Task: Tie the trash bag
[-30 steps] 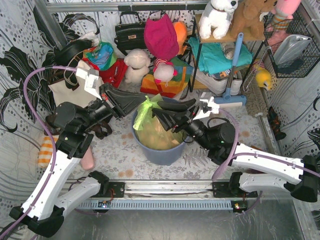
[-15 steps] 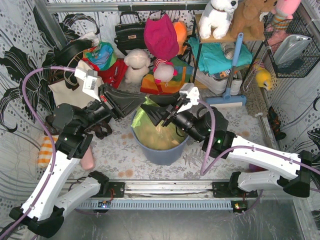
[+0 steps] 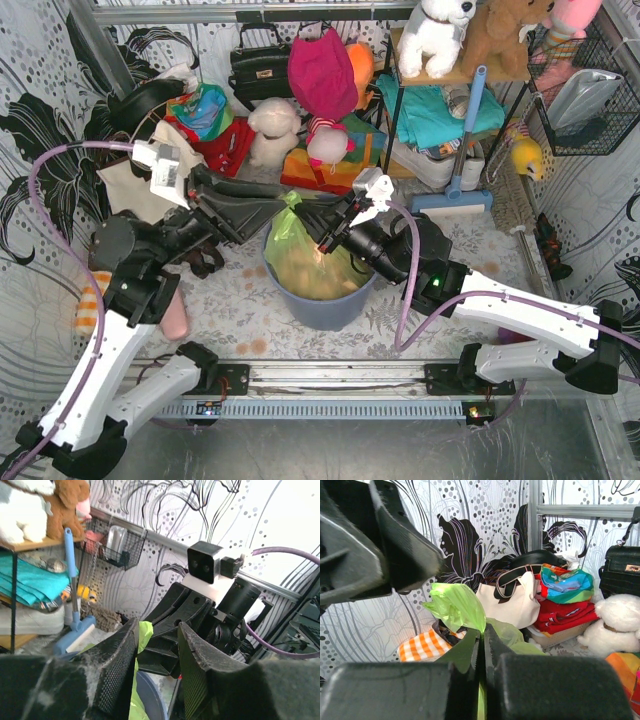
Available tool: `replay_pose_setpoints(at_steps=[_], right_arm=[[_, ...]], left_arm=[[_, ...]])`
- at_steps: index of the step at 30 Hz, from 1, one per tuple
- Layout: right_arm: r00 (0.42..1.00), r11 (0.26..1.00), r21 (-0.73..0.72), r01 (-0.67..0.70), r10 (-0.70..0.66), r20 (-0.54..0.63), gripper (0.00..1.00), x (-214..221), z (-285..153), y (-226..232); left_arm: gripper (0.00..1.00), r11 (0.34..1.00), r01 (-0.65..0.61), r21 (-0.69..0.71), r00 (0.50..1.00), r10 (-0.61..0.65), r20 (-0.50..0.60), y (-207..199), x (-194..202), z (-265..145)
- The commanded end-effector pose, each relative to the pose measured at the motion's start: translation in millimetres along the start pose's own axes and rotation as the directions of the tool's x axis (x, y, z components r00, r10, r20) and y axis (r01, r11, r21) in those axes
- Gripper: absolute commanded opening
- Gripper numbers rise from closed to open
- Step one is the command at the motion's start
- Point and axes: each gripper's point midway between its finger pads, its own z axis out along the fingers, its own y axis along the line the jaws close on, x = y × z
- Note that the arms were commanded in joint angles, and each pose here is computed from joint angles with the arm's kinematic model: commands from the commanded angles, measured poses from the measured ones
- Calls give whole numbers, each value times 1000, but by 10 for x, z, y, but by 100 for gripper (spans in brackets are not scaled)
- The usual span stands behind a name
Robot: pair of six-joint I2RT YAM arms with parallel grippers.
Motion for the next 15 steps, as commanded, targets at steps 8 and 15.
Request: replay_pose_setpoints(at_steps=[8, 15], right_arm=[[996, 1000, 8, -10, 9, 94, 0, -314, -35, -17], [995, 1000, 1, -16, 16, 101, 0, -337, -37, -2]], left_arm=[[67, 992, -104, -65, 994, 106, 29, -184, -333, -110], [76, 986, -123, -115, 986, 108, -130, 78, -4, -103]])
